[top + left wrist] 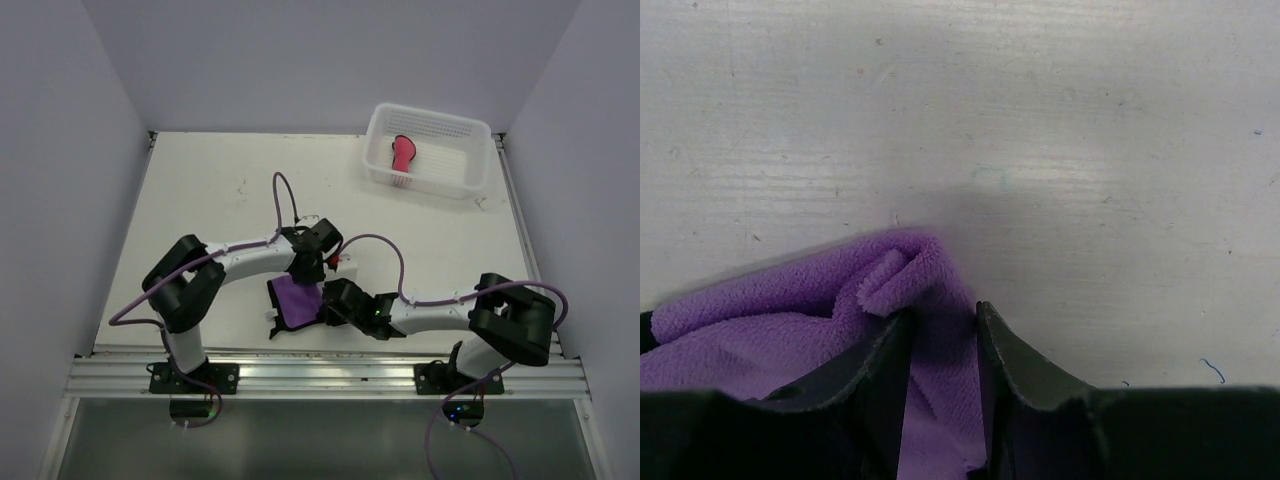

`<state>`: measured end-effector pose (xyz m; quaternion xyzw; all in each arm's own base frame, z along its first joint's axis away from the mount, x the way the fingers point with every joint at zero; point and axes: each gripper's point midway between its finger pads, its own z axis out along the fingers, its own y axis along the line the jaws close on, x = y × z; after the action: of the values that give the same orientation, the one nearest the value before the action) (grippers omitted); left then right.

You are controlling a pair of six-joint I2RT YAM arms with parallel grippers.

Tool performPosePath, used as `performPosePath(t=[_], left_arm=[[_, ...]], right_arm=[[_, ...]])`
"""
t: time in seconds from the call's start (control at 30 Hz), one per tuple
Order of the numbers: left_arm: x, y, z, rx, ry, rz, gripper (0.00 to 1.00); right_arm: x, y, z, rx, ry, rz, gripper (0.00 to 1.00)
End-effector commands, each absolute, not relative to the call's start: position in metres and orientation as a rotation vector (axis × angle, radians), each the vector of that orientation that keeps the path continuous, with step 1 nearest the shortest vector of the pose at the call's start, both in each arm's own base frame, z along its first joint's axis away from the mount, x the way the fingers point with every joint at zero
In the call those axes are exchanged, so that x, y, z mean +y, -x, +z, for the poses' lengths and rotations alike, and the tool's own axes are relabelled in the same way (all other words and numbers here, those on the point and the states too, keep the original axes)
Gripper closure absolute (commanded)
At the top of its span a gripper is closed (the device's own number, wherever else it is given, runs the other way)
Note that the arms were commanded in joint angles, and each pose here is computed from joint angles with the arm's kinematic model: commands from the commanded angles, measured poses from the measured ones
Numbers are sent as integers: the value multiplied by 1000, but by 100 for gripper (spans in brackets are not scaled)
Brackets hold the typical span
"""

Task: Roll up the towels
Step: Roll the towel

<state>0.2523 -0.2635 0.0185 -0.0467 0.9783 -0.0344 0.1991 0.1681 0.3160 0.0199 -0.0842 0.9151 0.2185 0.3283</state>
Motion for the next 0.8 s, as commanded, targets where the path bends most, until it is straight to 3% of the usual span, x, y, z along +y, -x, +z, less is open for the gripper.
performPosePath(t=[0.0, 0.1, 0.2, 0.4, 0.53, 0.77], left_arm=[[-234, -240, -21, 2798, 86, 118, 64], [-234, -238, -30, 2821, 84, 142, 66], [-234, -234, -43, 2849, 71, 182, 76], [-233, -229, -51, 2864, 61, 211, 85], [-237, -229, -52, 2871, 67, 182, 100], [-271, -251, -28, 2784, 109, -48, 100]], right_arm=[[279, -152, -7, 2477, 302, 405, 100], [285, -155, -4, 2458, 290, 440, 100], [285, -154, -3, 2452, 290, 450, 100], [281, -155, 0, 2439, 283, 449, 100], [280, -154, -1, 2436, 295, 443, 100], [282, -153, 7, 2400, 350, 438, 100]])
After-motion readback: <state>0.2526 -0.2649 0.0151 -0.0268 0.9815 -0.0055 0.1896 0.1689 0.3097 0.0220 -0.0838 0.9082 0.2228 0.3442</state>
